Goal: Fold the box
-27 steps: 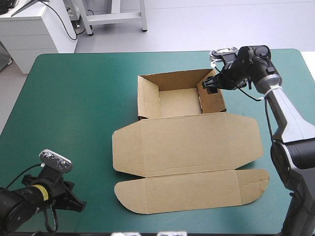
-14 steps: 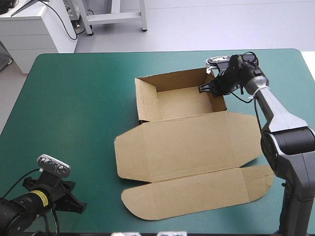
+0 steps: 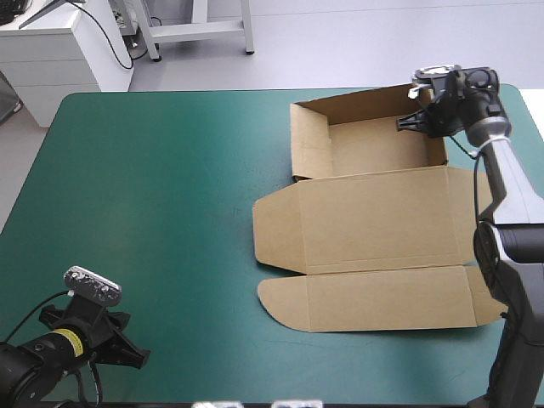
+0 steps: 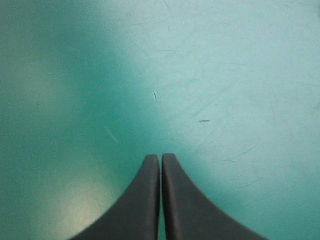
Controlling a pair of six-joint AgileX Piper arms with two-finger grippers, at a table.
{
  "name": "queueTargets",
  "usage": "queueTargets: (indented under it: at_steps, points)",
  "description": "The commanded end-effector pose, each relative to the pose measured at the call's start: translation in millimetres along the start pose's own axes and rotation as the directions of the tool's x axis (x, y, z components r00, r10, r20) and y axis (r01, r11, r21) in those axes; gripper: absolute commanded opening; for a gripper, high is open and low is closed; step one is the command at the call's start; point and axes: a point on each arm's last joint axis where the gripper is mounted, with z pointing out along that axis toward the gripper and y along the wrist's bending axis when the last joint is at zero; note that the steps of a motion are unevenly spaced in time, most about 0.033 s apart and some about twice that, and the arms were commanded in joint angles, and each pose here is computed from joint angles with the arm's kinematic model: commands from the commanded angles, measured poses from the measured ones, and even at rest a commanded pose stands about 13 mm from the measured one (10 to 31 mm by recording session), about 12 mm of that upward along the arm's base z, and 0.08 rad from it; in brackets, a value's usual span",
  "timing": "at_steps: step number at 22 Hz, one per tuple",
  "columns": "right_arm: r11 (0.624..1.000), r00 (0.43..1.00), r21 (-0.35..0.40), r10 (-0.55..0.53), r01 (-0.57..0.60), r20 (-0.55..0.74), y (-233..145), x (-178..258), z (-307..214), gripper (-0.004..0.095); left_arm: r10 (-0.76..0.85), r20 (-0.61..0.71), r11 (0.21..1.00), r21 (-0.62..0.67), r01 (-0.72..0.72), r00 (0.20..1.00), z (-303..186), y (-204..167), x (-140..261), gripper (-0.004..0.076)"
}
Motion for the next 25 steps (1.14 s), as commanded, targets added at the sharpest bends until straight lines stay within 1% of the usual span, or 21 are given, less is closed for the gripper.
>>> queueTargets:
  at_steps: [1,2,4,5,7,9,10,12,13,14,16,17,19,20,21,25]
  points:
    - [0.992,0.987,0.089,0.078,-0.091,0.14,-54.1,-7.4,-47.4,-0.0021,-0.003,0.065,1.0,-0.007,0.003,0.998,-5.2,1.1,-9.5,-0.0008]
    - [0.982,0.982,0.125,0.121,-0.139,0.142,-81.0,-2.4,-48.0,-0.0021,-0.002,0.065,1.0,-0.008,0.002,0.998,-5.2,1.3,-9.5,-0.0008]
    - [0.968,0.975,0.161,0.17,-0.192,0.14,-110.5,5.2,-49.0,-0.0021,-0.002,0.065,1.0,-0.008,0.002,0.998,-5.2,1.3,-9.5,-0.0008]
    - [0.95,0.966,0.194,0.219,-0.243,0.136,-138.5,14.4,-48.9,-0.0021,-0.002,0.065,1.0,-0.008,0.002,0.998,-5.2,1.3,-9.5,-0.0008]
    - [0.915,0.946,0.24,0.304,-0.323,0.114,-180.0,33.1,-48.6,-0.0021,-0.004,0.065,1.0,-0.008,0.004,0.998,-5.2,1.3,-9.5,-0.0008]
    - [0.895,0.932,0.261,0.353,-0.363,0.085,-201.1,45.8,-45.6,-0.0021,0.001,0.069,1.0,-0.008,-0.001,0.998,-5.3,1.3,-9.8,-0.0008]
    - [0.89,0.927,0.261,0.367,-0.374,0.077,-205.6,49.1,-43.6,-0.0018,0.003,0.073,1.0,-0.01,-0.002,0.997,-5.3,1.4,-10.2,-0.0008]
    - [0.896,0.932,0.261,0.359,-0.358,0.046,-209.2,52.9,-36.3,0.0023,0.017,0.076,0.999,-0.031,-0.014,0.997,-5.4,3.2,-10.5,-0.0008]
    - [0.907,0.94,0.253,0.339,-0.337,0.035,-208.2,53.0,-36.2,0.0121,0.025,0.076,0.999,-0.043,-0.022,0.997,-5.4,4.3,-10.6,-0.0008]
    - [0.909,0.94,0.243,0.34,-0.338,0.036,-207.4,52.6,-36.0,0.0202,0.026,0.078,0.999,-0.044,-0.022,0.997,-5.4,4.4,-10.8,-0.0008]
    - [0.909,0.938,0.237,0.343,-0.343,0.046,-207.1,51.7,-35.9,0.0619,0.023,0.084,0.999,-0.042,-0.019,0.996,-5.5,4.2,-11.3,-0.0008]
    - [0.908,0.937,0.236,0.345,-0.346,0.047,-207.1,51.7,-35.9,0.0723,0.023,0.084,0.999,-0.042,-0.019,0.996,-5.5,4.2,-11.3,-0.0008]
    - [0.907,0.939,0.246,0.34,-0.341,0.046,-208.0,51.8,-36.5,0.0858,0.023,0.084,0.999,-0.042,-0.019,0.996,-5.5,4.2,-11.3,-0.0008]
    - [0.906,0.939,0.249,0.341,-0.342,0.048,-208.1,51.7,-37.7,0.0902,0.023,0.084,0.999,-0.042,-0.019,0.996,-5.5,4.2,-11.3,-0.0008]
    - [0.906,0.939,0.249,0.341,-0.342,0.048,-208.1,51.7,-37.7,0.0923,0.023,0.089,0.999,-0.042,-0.019,0.996,-5.5,4.1,-11.7,-0.0008]
    - [0.905,0.939,0.254,0.343,-0.341,0.039,-207.9,50.7,-44.0,0.0923,0.024,0.109,0.999,-0.041,-0.02,0.994,-5.7,4.0,-13.5,-0.0008]
